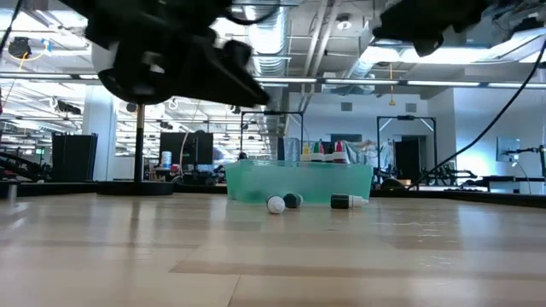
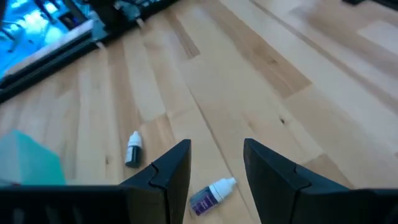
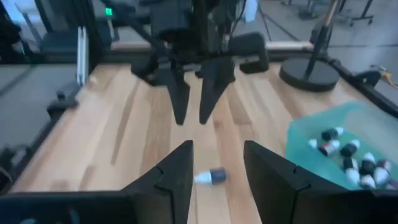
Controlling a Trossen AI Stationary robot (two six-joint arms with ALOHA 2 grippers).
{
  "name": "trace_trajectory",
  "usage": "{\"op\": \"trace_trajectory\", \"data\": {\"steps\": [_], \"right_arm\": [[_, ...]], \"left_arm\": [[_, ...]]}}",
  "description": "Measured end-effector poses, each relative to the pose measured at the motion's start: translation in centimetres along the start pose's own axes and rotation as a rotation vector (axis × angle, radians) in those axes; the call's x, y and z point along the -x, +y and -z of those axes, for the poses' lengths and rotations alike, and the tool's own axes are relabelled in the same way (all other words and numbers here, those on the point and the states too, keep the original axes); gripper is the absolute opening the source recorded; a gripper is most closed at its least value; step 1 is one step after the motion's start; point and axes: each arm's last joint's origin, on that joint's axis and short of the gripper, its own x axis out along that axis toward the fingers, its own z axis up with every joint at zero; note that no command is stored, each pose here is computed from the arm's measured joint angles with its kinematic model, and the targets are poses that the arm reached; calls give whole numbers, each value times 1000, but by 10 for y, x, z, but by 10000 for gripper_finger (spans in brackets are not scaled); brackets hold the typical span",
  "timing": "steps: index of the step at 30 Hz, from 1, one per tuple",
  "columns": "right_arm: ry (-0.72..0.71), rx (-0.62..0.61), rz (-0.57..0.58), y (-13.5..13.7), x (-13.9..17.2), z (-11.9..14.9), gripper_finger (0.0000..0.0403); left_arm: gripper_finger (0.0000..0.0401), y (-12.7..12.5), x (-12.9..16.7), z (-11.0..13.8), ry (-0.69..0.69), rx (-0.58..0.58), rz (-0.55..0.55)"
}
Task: Pick & Place food coloring
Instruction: Put the purple food coloring bottle into the green bin
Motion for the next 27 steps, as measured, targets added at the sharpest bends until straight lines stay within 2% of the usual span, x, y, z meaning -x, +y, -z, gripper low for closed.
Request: {"op": "trace_trajectory", "data": {"steps": [8, 14, 19, 27], "right_arm": [[46, 55, -2, 3, 0, 6, 134], [74, 73, -5, 3, 0, 9, 131], [85, 79, -4, 3, 0, 11, 127], [102, 79, -14, 3, 0, 13, 127]], "left_arm": [[142, 4, -42, -1, 150, -90, 89], [142, 12, -57, -1, 269, -157, 142], [142, 26, -73, 4, 305, -151, 193], [142, 35, -77, 11, 318, -141, 242]]}}
